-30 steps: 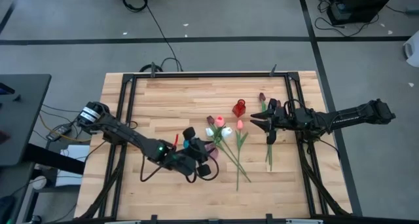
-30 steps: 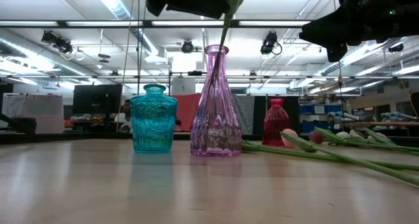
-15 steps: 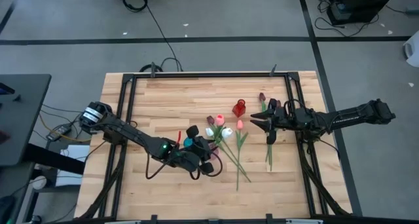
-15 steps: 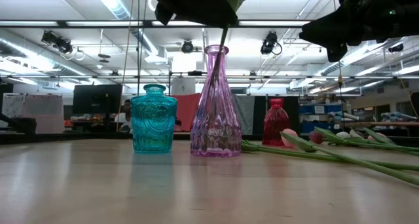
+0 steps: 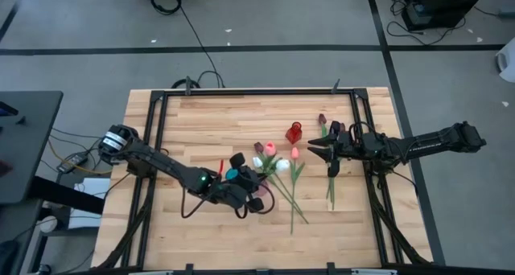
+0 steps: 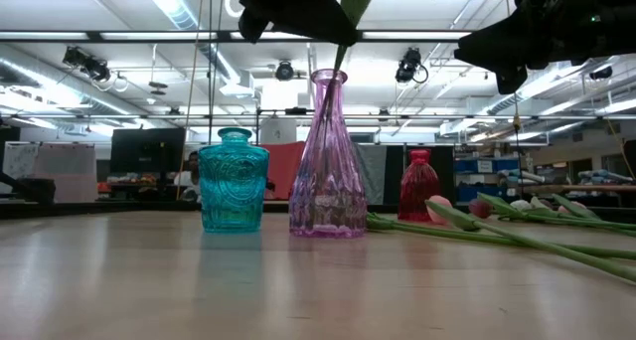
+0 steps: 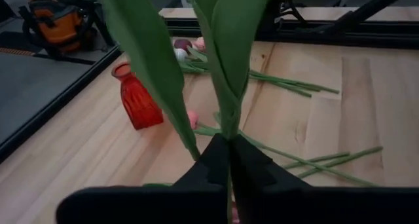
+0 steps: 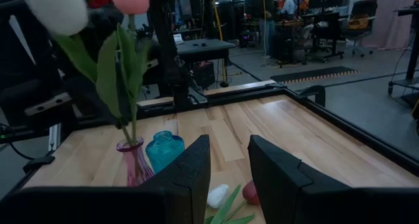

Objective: Sort flowers into vase by color
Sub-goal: Put the left white tulip into the blue vase

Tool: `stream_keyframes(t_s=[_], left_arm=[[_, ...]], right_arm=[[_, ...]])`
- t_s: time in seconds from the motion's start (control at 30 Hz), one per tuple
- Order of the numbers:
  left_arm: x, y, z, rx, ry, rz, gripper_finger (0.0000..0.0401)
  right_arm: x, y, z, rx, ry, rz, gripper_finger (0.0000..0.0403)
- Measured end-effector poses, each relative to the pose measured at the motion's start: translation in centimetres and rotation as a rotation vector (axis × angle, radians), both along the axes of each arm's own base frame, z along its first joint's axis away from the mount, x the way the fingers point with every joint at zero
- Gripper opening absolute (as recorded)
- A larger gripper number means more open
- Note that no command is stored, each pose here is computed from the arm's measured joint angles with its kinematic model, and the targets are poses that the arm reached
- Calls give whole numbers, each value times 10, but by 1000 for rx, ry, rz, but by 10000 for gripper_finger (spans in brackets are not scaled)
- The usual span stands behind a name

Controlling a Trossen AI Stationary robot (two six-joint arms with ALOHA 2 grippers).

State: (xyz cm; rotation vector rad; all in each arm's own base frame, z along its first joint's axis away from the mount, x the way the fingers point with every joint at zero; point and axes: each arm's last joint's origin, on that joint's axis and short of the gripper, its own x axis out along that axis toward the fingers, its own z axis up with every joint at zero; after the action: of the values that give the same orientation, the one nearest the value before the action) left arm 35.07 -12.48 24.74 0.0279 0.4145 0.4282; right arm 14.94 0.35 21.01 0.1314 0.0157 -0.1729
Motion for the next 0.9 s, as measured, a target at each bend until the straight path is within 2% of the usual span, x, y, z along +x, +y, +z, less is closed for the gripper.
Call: stream_keyframes(t_s=[0.2, 0.47, 0.63, 0.9], left_arm=[[-1, -4, 3, -3, -14, -30, 8], [-17, -12, 34, -19, -103, -87, 8], [-37, -14, 64, 2, -165, -135, 8], [-70, -14, 98, 55, -195, -195, 8]], right_arm=[[0, 0, 0, 0, 0, 0, 118], [0, 0, 0, 1, 0, 5, 118], [0, 0, 0, 2, 0, 8, 118], [0, 0, 0, 1, 0, 8, 118]])
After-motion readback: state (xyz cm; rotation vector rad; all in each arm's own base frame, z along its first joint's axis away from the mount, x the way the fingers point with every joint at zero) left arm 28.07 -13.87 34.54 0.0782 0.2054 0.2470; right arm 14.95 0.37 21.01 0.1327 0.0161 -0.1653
